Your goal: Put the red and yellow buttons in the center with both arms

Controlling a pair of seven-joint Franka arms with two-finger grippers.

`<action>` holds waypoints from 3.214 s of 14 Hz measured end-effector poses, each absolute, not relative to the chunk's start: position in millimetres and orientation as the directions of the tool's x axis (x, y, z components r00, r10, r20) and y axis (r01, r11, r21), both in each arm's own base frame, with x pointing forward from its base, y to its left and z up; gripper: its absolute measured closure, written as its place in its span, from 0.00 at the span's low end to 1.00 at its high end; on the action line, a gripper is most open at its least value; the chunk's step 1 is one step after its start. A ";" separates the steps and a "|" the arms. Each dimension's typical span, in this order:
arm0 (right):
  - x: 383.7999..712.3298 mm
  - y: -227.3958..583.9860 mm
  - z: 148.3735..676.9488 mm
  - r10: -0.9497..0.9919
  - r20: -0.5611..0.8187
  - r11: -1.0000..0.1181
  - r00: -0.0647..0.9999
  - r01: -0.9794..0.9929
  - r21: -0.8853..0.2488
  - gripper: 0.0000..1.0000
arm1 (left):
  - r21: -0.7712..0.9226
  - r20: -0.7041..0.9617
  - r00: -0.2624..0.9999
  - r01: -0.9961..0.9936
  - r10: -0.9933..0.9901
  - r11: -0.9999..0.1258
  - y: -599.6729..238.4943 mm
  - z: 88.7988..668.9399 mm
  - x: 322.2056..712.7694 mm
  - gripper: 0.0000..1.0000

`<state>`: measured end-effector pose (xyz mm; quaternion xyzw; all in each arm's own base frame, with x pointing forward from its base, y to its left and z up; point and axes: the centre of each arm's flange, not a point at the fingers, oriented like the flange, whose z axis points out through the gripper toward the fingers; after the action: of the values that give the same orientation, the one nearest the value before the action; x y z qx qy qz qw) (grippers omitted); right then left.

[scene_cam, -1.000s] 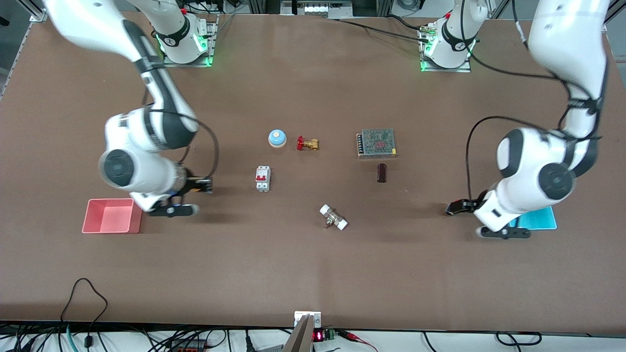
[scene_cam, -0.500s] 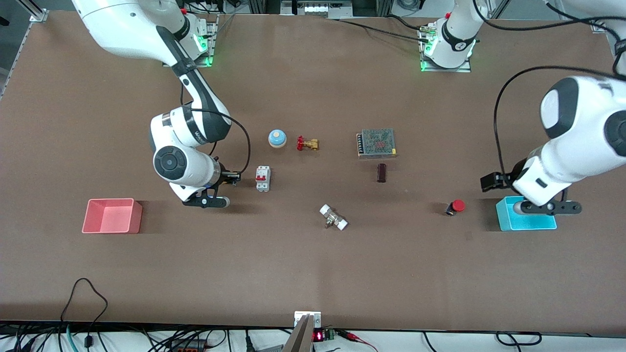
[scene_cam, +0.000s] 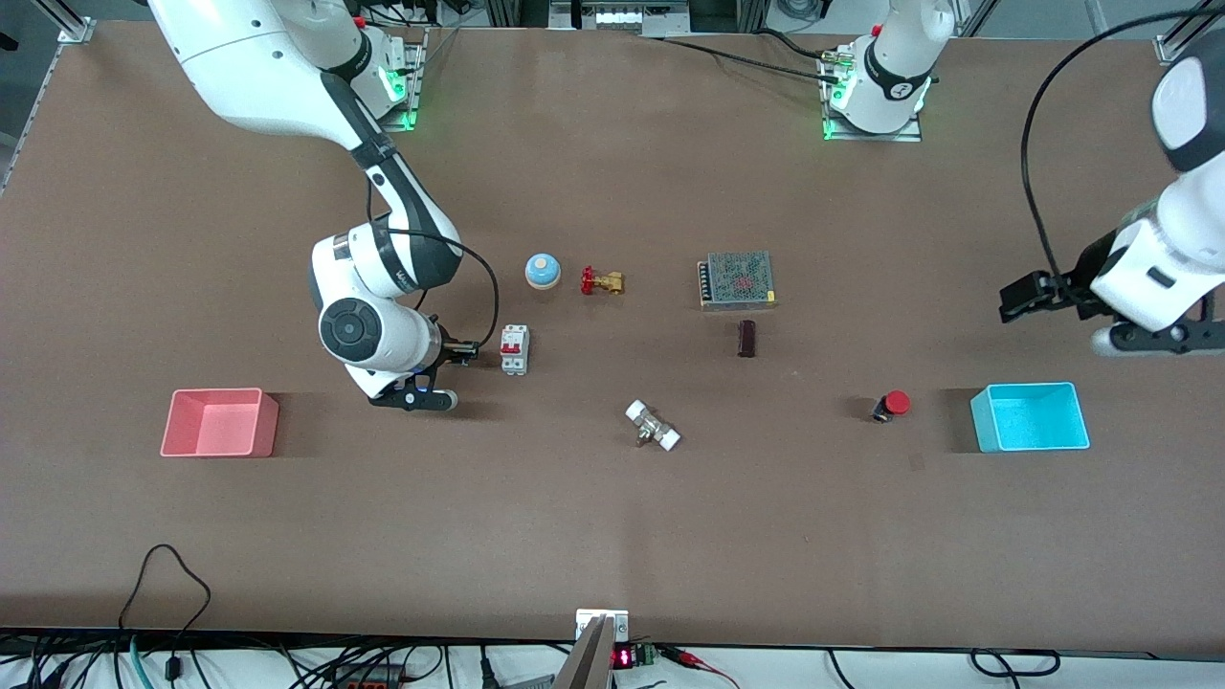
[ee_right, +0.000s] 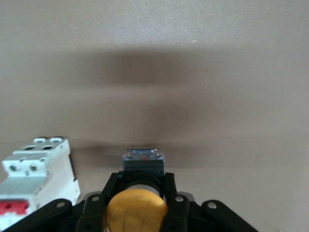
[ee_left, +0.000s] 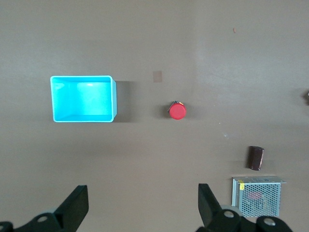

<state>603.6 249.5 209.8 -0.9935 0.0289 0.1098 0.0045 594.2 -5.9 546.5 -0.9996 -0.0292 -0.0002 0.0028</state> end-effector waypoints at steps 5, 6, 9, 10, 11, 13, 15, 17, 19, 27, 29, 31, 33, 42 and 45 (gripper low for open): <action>602.5 251.7 203.9 -0.045 -0.212 -0.999 0.976 -0.041 0.020 0.59 | -0.006 0.036 0.998 0.057 0.057 -0.998 -7.1 589.7 569.7 0.00; 603.2 251.2 203.9 -0.061 -0.207 -0.998 0.976 -0.057 0.025 0.54 | -0.006 0.042 0.998 0.057 0.057 -0.998 -7.5 594.8 566.7 0.00; 613.1 252.2 223.3 -0.084 -0.169 -0.996 0.982 -0.082 0.020 0.24 | -0.006 0.048 0.997 0.057 0.056 -0.998 -7.8 604.4 560.1 0.00; 617.1 252.9 241.0 -0.084 -0.152 -0.996 0.985 -0.083 0.015 0.15 | -0.007 0.040 0.998 0.057 0.057 -0.998 -7.6 605.0 558.1 0.00; 620.1 253.2 265.3 -0.084 -0.135 -0.996 0.987 -0.083 0.010 0.04 | -0.007 0.036 0.998 0.059 0.059 -0.998 -6.4 605.9 556.5 0.00; 621.3 251.7 323.5 -0.083 -0.094 -0.997 0.992 -0.084 -0.001 0.00 | -0.008 0.034 0.998 0.054 0.054 -0.999 -1.4 609.4 553.5 0.00; 618.4 243.8 385.0 -0.090 -0.051 -0.996 0.995 -0.091 -0.010 0.00 | -0.009 0.028 0.999 0.025 0.025 -1.000 3.4 612.9 549.4 0.00; 616.9 224.9 442.7 -0.115 -0.018 -0.993 0.993 -0.115 -0.014 0.00 | -0.009 0.030 0.999 0.020 0.020 -1.000 9.7 615.3 547.8 0.00; 616.6 200.1 492.9 -0.145 -0.011 -0.989 0.989 -0.146 -0.009 0.00 | -0.009 0.035 0.999 0.021 0.021 -1.000 16.7 618.2 546.0 0.00; 629.0 27.5 579.0 -0.038 -0.035 -0.998 0.999 -0.036 0.043 0.00 | -0.004 0.062 0.998 0.018 0.018 -1.000 15.5 607.0 560.4 0.00; 622.3 -15.4 588.1 0.005 -0.039 -0.999 0.999 0.007 0.052 0.00 | -0.001 0.061 0.998 0.011 0.011 -1.000 10.7 606.1 561.1 0.00; 612.3 -31.9 587.6 0.007 -0.047 -0.999 0.999 0.010 0.048 0.00 | -0.001 0.059 0.998 0.004 0.004 -1.000 6.5 604.8 561.8 0.00; 604.9 -28.2 580.4 -0.003 -0.056 -0.999 0.998 0.000 0.042 0.00 | -0.001 0.058 0.998 0.004 0.004 -1.000 6.6 604.6 562.1 0.00; 558.1 -27.0 594.9 -0.004 -0.054 -1.000 0.999 -0.003 0.015 0.00 | -0.001 0.066 0.998 0.012 0.012 -1.000 11.1 608.5 562.4 0.00; 553.1 -26.9 601.3 -0.003 -0.044 -1.000 0.999 -0.002 0.012 0.00 | -0.001 0.066 0.998 0.010 0.010 -1.000 9.5 608.4 562.3 0.00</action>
<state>553.1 -26.9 601.3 -0.9997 0.0012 0.0219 -0.0060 562.3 9.5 608.4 -0.9994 -0.0051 -0.0328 0.0004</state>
